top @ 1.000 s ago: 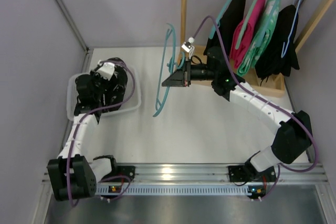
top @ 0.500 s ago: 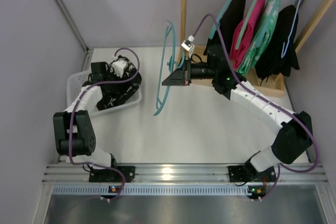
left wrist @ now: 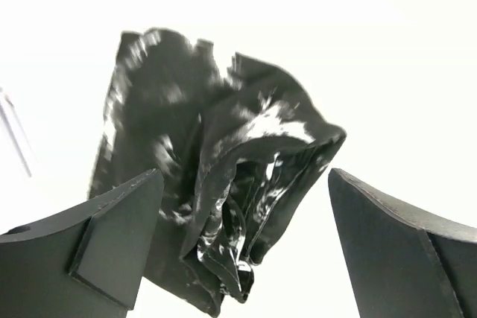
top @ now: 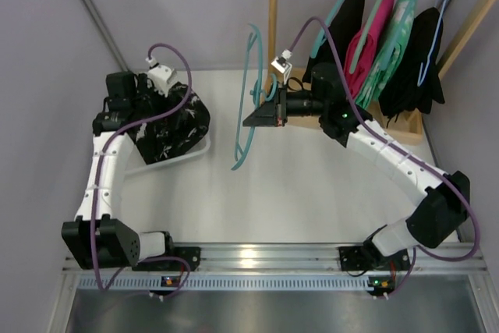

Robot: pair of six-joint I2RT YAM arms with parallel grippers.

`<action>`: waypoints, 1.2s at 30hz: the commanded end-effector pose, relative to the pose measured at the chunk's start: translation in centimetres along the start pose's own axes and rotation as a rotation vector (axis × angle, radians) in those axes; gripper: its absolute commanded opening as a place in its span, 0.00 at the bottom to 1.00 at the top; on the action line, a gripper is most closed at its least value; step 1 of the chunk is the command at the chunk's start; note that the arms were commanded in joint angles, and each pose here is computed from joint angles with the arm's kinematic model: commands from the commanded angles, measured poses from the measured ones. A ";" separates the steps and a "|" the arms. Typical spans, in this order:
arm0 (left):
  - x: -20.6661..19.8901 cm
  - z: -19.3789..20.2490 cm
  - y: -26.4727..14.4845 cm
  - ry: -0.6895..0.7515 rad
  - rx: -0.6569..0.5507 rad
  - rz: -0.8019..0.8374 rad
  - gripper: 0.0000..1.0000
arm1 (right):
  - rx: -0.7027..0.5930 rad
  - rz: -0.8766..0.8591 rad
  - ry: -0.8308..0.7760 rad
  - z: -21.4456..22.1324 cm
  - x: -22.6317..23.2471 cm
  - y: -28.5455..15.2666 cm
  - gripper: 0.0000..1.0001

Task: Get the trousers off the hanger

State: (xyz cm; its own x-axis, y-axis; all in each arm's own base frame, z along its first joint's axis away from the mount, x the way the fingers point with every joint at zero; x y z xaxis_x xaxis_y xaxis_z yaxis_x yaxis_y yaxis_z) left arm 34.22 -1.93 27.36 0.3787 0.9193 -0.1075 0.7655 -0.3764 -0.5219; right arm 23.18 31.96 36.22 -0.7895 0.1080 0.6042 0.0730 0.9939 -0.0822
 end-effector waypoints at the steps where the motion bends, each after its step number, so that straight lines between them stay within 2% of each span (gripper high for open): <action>1: -2.7 -1.4 -3.1 -0.032 -0.017 0.097 0.98 | -0.076 -0.050 -0.141 -2.9 3.6 -0.9 0.00; 5: -6.9 -4.1 -7.6 0.017 -0.164 0.250 0.98 | -0.109 -0.030 -0.156 -3.8 3.9 -1.2 0.00; 8: -9.7 -6.5 -10.4 -0.017 -0.234 0.382 0.98 | -0.138 0.001 -0.134 -4.5 3.8 -1.5 0.00; 12: -12.1 -8.5 -12.0 -0.035 -0.266 0.438 0.93 | -0.185 0.117 0.014 -4.8 1.9 -1.9 0.00; 13: -14.3 -8.4 -12.1 0.000 -0.255 0.484 0.92 | -0.194 0.139 0.043 -4.8 1.4 -2.0 0.00; 14: -14.4 -8.6 -11.8 0.023 -0.265 0.430 0.93 | -0.211 0.159 0.067 -5.0 1.3 -2.1 0.00; 16: -17.6 -8.1 -11.8 0.079 -0.249 0.487 0.93 | -0.243 0.214 0.110 -5.3 0.7 -2.3 0.00; 19: -19.9 -7.2 -11.1 0.069 -0.203 0.510 0.93 | -0.270 0.263 0.188 -5.8 0.0 -2.3 0.00; 23: -21.9 -5.8 -10.5 0.127 -0.171 0.518 0.93 | -0.313 0.308 0.233 -6.3 -0.5 -2.4 0.00; 29: -23.6 -3.9 -7.2 0.221 -0.088 0.458 0.92 | -0.341 0.370 0.304 -6.5 -1.1 -2.6 0.00; 36: -23.3 -3.8 -3.0 0.252 -0.028 0.280 0.74 | -0.340 0.363 0.343 -6.8 -0.4 -2.8 0.00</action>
State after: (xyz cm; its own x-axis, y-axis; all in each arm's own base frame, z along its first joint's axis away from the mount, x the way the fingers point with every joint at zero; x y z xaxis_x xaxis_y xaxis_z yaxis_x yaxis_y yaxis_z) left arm 23.14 -23.16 34.55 0.7605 0.6410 -0.1039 0.5306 -0.7056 -0.4698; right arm 28.15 30.10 37.16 -0.3970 0.4380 0.8066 0.5067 0.8373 -0.2053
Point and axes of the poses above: each gripper's point midway between its finger pads, its own y axis out along the fingers, its own x axis along the line the jaws close on, z = x × y, the point moved 4 cm from there along -y, back along the fingers, and after that the axes turned 14 degrees about -y, right-handed, at the moved point
